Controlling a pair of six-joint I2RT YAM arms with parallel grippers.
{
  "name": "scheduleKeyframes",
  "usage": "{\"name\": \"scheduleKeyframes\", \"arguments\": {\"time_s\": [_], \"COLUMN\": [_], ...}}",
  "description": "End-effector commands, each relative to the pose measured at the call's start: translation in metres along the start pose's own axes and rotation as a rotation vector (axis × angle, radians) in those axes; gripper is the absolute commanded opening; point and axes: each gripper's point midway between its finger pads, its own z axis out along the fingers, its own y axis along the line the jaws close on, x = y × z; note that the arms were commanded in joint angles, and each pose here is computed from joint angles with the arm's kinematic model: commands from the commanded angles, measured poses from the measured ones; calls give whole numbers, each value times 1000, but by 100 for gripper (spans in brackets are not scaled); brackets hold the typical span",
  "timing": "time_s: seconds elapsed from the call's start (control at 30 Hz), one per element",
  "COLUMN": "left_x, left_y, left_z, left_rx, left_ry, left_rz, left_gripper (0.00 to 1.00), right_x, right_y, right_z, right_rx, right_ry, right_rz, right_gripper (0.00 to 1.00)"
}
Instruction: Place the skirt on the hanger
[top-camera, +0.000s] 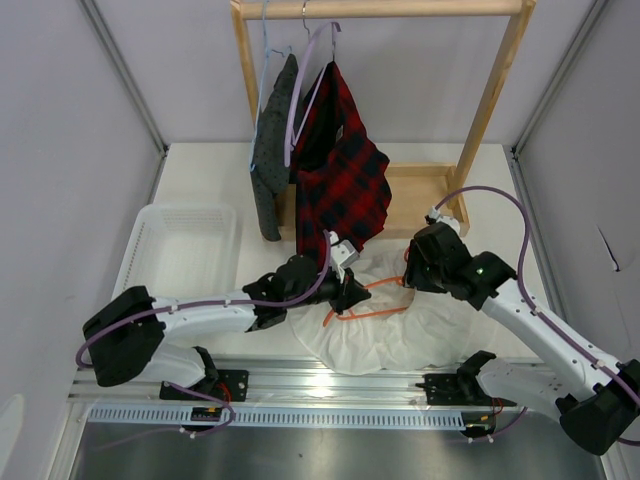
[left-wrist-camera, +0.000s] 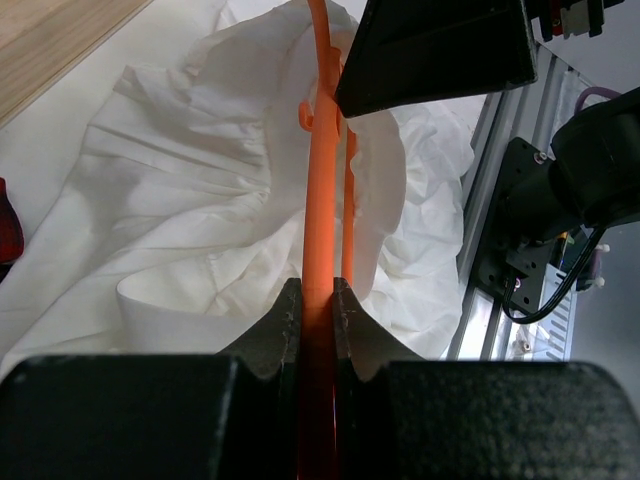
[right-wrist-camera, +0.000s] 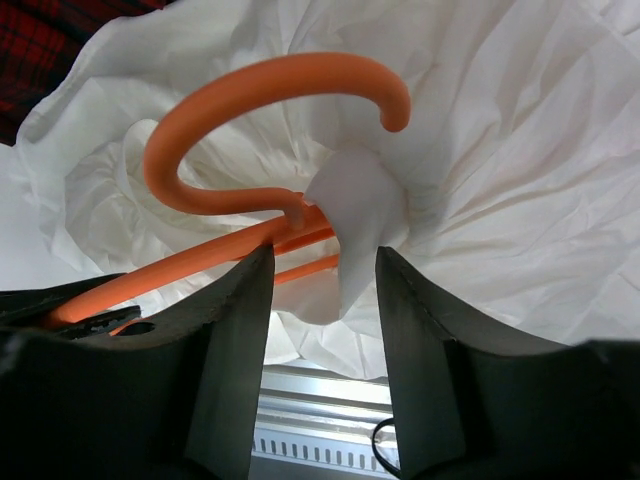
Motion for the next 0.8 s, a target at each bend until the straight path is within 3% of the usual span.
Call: {"name": "scheduleKeyframes", "arguments": {"time_s": [0.0, 0.27, 0.77], "left_x": [-40, -37, -40], "left_y": [-18, -20, -25], "left_z": [6, 7, 6], "left_rx": [54, 56, 69], "left_ry": [-119, -112, -109], "left_rz": [20, 22, 36], "left_gripper": [0, 0, 0], "right_x": [-23, -49, -54], "right_y": [8, 26, 32], "right_z": [-14, -31, 6], "right_rx": [-31, -88, -40], "right_ry": [-84, -173, -181], "right_rz": [12, -1, -52], "right_gripper": [50, 47, 42]}}
